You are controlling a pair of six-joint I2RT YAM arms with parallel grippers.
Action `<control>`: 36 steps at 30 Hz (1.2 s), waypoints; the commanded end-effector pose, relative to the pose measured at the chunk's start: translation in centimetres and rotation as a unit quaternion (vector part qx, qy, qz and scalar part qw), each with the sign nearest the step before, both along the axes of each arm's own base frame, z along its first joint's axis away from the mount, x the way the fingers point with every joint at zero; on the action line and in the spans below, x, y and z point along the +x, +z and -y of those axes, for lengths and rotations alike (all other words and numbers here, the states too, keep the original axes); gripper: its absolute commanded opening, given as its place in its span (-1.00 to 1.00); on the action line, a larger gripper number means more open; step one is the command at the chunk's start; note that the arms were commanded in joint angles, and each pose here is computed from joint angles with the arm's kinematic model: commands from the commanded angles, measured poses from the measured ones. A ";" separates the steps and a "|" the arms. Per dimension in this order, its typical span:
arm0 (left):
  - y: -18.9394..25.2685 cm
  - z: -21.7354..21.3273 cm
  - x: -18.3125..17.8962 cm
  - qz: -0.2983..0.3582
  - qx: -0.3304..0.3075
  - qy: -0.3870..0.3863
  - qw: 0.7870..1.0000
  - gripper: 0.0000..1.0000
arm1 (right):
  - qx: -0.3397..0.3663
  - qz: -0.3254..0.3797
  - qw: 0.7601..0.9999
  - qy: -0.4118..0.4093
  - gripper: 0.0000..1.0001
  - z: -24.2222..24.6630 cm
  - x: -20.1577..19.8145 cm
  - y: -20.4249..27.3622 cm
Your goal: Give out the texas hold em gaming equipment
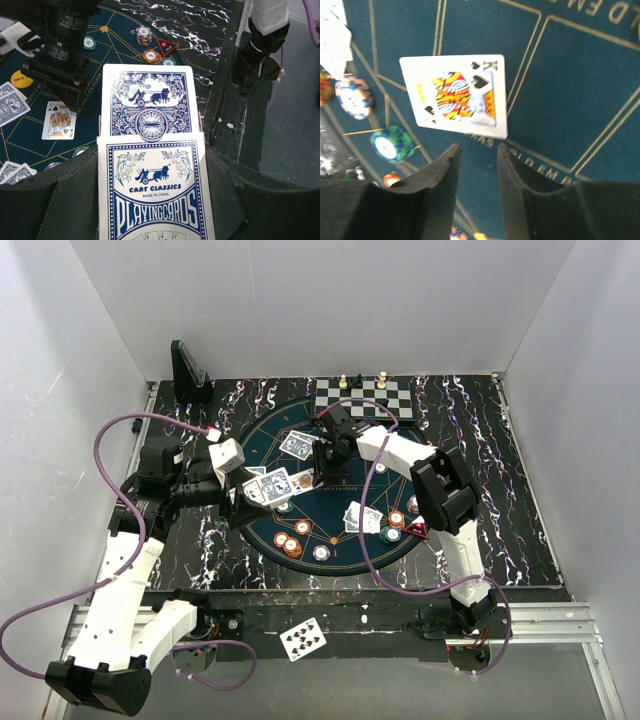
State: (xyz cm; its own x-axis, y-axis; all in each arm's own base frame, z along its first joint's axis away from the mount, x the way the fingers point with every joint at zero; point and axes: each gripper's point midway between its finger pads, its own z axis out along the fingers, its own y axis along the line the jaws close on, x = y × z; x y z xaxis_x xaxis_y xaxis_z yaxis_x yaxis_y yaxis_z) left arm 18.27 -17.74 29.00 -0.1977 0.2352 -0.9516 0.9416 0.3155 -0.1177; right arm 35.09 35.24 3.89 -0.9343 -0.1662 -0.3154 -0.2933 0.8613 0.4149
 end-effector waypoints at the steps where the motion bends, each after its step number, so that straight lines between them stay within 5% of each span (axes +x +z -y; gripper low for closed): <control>1: -0.4 0.0 0.6 0.007 0.002 -0.002 1.000 -1.00 | 0.091 0.034 0.995 0.000 0.02 -0.4 -0.9 11.4; 5: -0.4 0.1 0.7 0.012 0.001 -0.007 1.000 -1.00 | 0.157 0.052 0.986 -0.012 0.63 1.1 -4.0 19.3; 15: -0.9 0.0 0.7 0.017 0.009 -0.011 1.000 -1.00 | 0.385 0.016 0.921 0.046 0.74 1.9 -10.9 29.7; 36: -0.1 0.1 1.6 0.027 0.005 -0.006 1.000 -1.00 | 0.384 -0.054 0.911 0.138 0.74 -5.5 -15.0 28.1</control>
State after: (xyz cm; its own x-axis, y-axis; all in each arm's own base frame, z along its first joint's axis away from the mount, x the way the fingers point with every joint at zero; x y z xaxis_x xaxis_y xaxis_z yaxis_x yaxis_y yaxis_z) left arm 19.46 -17.80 27.98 -0.1821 0.2589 -0.9486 0.9463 0.3080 -0.0976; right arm 20.21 39.58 30.31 -0.9325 -0.1665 -0.3204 -0.3549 0.2582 0.8986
